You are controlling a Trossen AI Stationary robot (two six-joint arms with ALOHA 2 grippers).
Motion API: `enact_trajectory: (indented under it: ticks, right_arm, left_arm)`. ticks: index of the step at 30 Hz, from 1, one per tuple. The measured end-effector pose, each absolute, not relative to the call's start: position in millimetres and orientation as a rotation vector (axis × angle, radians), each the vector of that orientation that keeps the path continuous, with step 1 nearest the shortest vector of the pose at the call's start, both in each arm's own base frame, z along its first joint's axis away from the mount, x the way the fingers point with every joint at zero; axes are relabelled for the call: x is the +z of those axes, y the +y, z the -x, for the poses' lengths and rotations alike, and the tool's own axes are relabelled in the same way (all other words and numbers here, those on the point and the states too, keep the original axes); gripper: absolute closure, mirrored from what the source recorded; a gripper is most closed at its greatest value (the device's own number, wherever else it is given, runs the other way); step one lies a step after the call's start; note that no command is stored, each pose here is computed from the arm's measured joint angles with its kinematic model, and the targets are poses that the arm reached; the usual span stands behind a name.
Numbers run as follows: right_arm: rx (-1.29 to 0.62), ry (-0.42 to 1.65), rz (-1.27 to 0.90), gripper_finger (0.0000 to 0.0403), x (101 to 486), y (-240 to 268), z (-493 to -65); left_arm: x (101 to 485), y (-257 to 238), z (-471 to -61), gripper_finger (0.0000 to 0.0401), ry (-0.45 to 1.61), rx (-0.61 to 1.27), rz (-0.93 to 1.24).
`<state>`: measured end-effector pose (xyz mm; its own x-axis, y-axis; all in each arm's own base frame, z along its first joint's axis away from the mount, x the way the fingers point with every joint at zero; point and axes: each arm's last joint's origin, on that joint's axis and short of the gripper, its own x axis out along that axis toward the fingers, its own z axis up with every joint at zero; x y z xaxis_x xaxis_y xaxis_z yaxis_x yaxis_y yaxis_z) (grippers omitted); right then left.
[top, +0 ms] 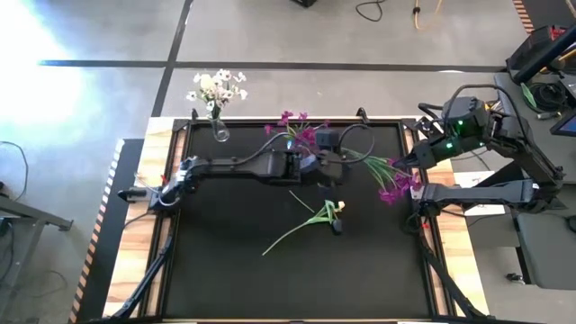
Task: Sort flowers into vase by color
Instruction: Put the violet flowers into the blue vase
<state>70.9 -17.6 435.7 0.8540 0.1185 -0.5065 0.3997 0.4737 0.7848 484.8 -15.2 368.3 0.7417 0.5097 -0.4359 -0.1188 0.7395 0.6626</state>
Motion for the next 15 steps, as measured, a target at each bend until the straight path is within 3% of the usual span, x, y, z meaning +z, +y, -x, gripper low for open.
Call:
enact_trajectory:
  ticks: [6, 15]
  right_arm:
    - [-0.158, 0.535, -1.073, 0.039, 436.8, -15.0, -66.2]
    - [-0.134, 0.533, -1.086, 0.039, 437.5, -13.4, -64.3]
  left_arm:
    - [351.6, -2.8, -489.8, 0.0232, 0.666, 0.429, -0.658]
    - [363.7, 3.2, -493.4, 0.0232, 0.58, 0.447, -0.66]
